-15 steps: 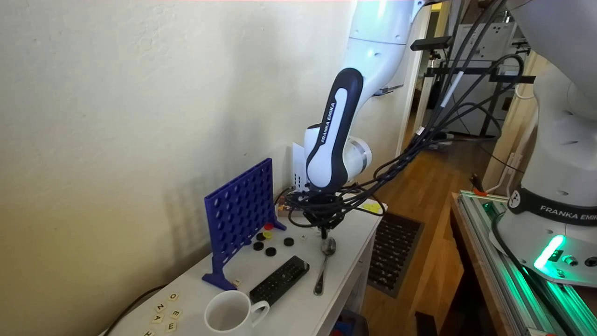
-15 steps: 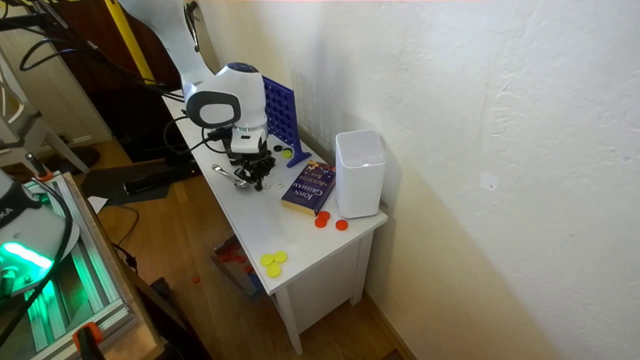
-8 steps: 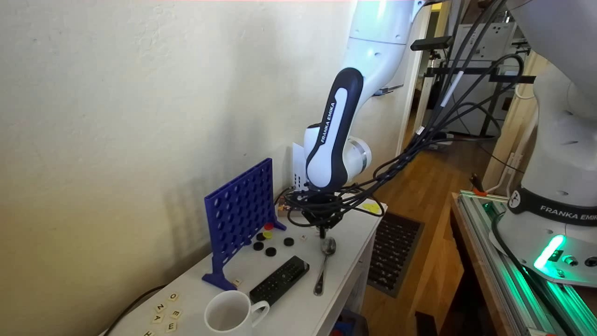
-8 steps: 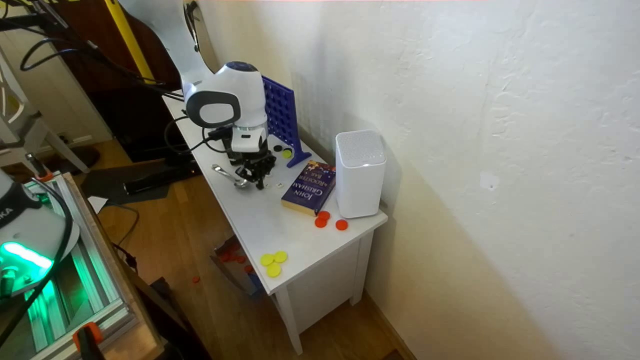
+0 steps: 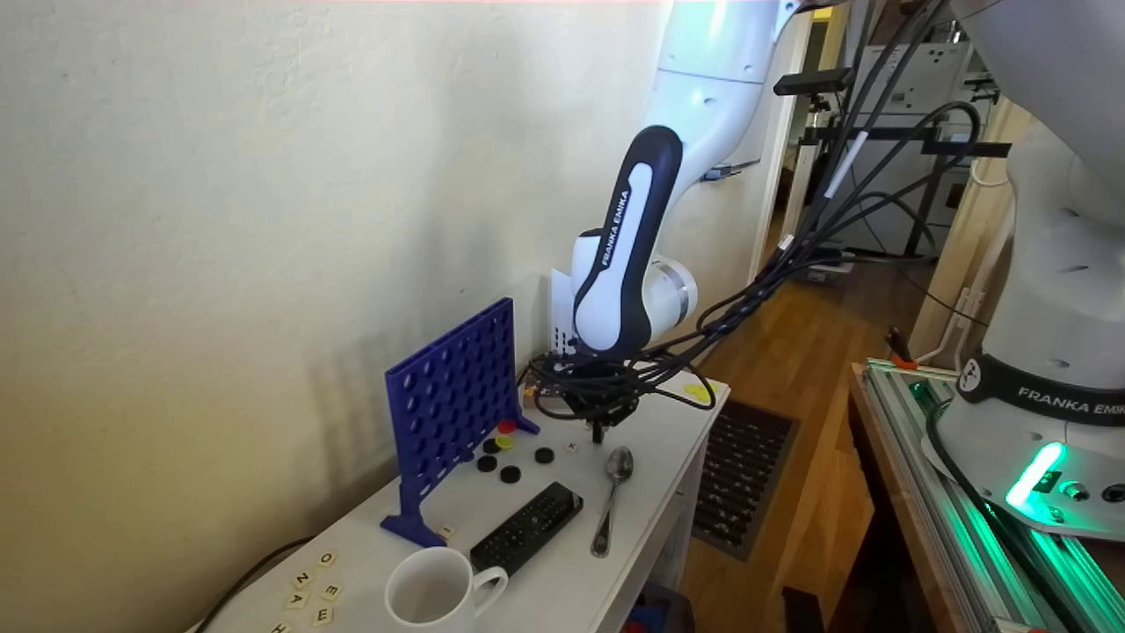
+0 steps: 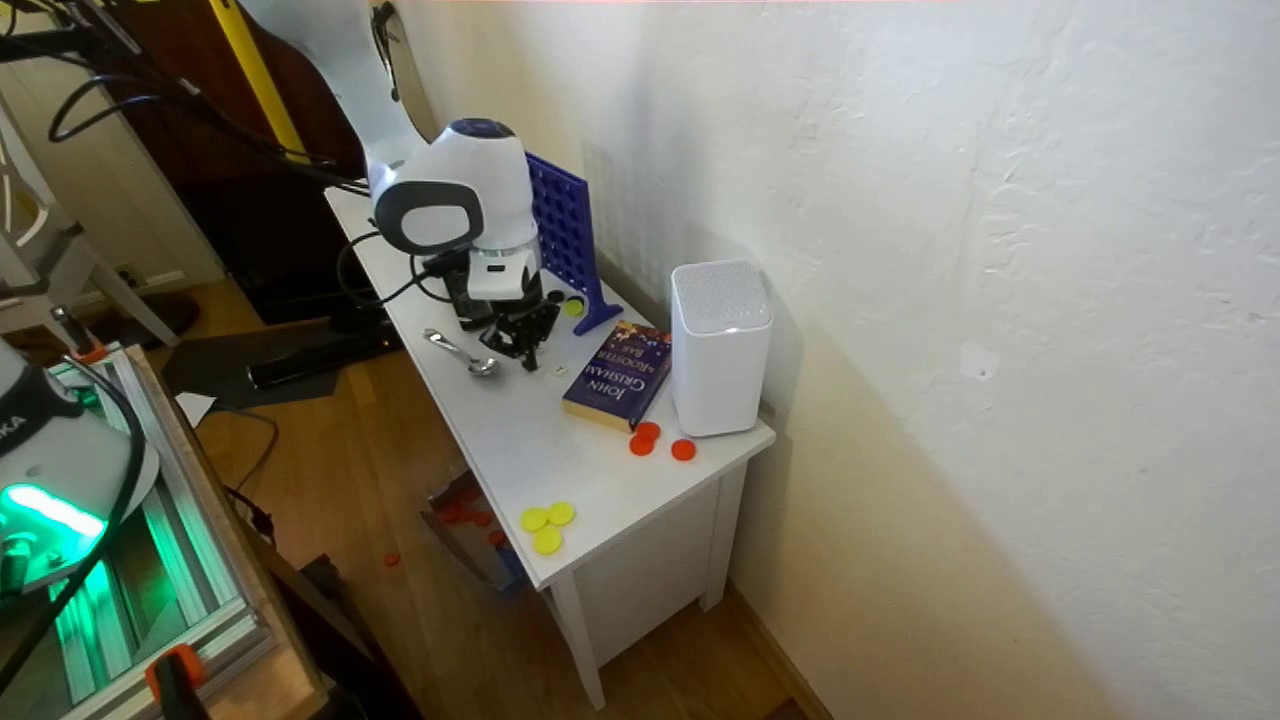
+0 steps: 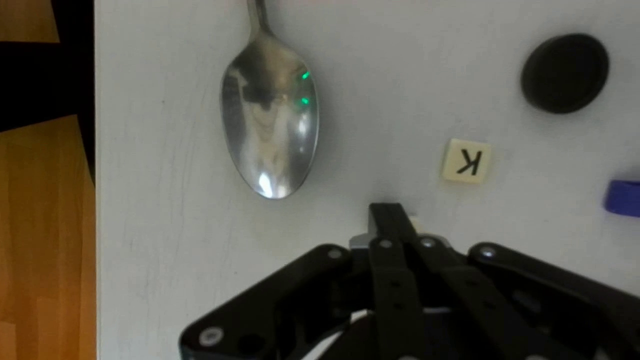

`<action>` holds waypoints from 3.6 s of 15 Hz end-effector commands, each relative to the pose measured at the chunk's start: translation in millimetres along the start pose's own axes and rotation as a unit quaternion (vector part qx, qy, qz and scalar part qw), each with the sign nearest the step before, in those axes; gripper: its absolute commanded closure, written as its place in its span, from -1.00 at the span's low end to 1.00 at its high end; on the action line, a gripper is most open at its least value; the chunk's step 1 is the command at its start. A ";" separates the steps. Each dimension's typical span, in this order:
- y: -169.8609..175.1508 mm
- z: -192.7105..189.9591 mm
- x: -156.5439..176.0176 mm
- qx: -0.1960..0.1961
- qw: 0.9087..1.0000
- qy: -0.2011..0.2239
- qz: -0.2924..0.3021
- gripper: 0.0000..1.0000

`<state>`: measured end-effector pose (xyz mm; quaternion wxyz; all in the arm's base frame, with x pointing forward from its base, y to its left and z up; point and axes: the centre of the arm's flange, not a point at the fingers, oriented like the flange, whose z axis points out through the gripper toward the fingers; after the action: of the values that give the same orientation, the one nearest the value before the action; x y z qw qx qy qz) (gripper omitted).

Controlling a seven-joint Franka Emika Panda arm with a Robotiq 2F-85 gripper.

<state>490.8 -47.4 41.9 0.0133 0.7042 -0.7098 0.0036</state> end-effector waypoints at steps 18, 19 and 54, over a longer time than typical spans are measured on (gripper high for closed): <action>-8.0 9.5 6.8 0.009 0.999 0.003 0.035 1.00; -8.6 9.9 7.2 0.008 0.999 0.003 0.036 1.00; -34.1 -34.0 -16.3 0.012 0.980 0.003 -0.199 1.00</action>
<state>529.8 -26.8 78.4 -0.0099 0.7927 -0.6095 0.0079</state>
